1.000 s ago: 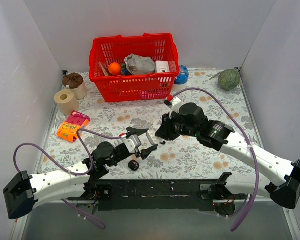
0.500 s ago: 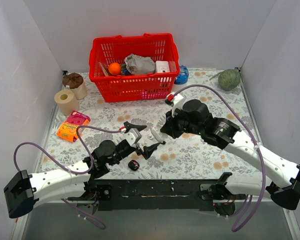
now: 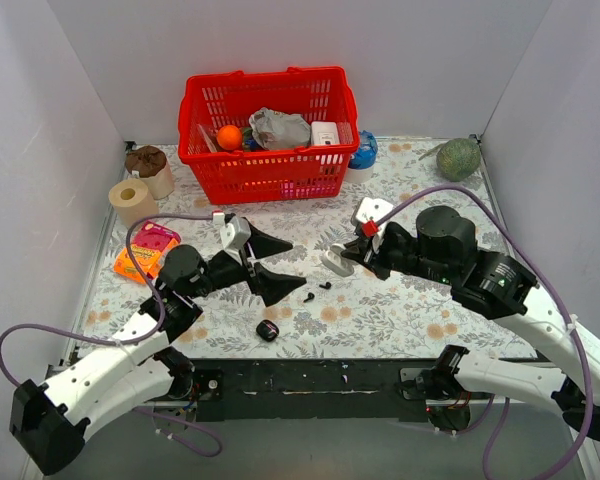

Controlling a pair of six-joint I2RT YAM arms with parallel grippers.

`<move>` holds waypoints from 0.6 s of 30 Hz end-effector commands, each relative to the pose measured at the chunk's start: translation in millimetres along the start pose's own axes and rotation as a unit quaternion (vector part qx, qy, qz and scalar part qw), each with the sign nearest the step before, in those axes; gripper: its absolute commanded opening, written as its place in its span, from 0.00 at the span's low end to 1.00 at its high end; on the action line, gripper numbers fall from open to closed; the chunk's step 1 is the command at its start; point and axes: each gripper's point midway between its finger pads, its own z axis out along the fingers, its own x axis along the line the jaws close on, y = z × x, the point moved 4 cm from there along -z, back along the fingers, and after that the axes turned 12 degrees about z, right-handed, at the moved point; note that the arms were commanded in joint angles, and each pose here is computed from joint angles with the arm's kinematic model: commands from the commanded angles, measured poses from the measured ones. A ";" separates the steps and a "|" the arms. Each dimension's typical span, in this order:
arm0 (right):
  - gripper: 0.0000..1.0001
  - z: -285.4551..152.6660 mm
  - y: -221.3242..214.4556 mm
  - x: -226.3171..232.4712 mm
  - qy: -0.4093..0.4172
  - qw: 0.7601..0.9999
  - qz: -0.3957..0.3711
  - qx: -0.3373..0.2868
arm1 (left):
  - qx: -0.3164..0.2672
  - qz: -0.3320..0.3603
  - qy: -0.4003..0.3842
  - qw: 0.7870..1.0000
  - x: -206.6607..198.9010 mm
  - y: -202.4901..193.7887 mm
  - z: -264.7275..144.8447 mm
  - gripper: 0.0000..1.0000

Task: Insert the wireless bluetooth earbuds into the charging case
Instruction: Adjust the charging case.

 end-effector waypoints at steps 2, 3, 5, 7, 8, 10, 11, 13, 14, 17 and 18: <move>0.01 5.1 9.8 12.8 0.047 0.997 -0.064 -0.010 | 0.030 -0.060 -0.152 0.986 -26.4 -1.7 -5.0 0.98; 0.01 7.1 8.2 15.7 0.055 0.996 -0.065 -0.005 | 0.037 -0.064 -0.161 0.984 -24.1 -5.7 0.2 0.98; 0.01 14.8 3.1 22.0 0.070 0.995 -0.066 0.013 | 0.039 -0.054 -0.173 0.983 -23.1 -3.9 4.2 0.96; 0.01 22.0 -1.2 25.0 0.075 0.995 -0.065 0.027 | 0.035 -0.046 -0.177 0.982 -20.7 -3.8 8.3 0.95; 0.01 23.7 -0.8 25.5 0.075 0.995 -0.065 0.027 | 0.031 -0.043 -0.179 0.982 -20.2 -2.6 9.5 0.94; 0.01 27.9 -1.1 25.6 0.074 0.995 -0.060 0.029 | 0.033 -0.041 -0.178 0.983 -18.2 -3.5 11.9 0.92; 0.01 29.4 0.4 25.7 0.073 0.995 -0.059 0.028 | 0.032 -0.034 -0.177 0.983 -16.9 -2.3 13.1 0.92; 0.01 33.7 0.1 25.3 0.072 0.995 -0.057 0.033 | 0.036 -0.038 -0.179 0.983 -16.2 -5.5 14.2 0.91; 0.01 34.8 1.6 25.7 0.073 0.995 -0.057 0.030 | 0.035 -0.036 -0.180 0.982 -16.2 -5.9 14.4 0.89; 0.01 39.2 2.7 27.1 0.076 0.995 -0.051 0.028 | 0.042 -0.040 -0.183 0.981 -15.2 -12.4 15.6 0.82; 0.01 40.8 3.4 27.3 0.077 0.995 -0.051 0.026 | 0.045 -0.043 -0.185 0.981 -15.4 -15.3 15.6 0.80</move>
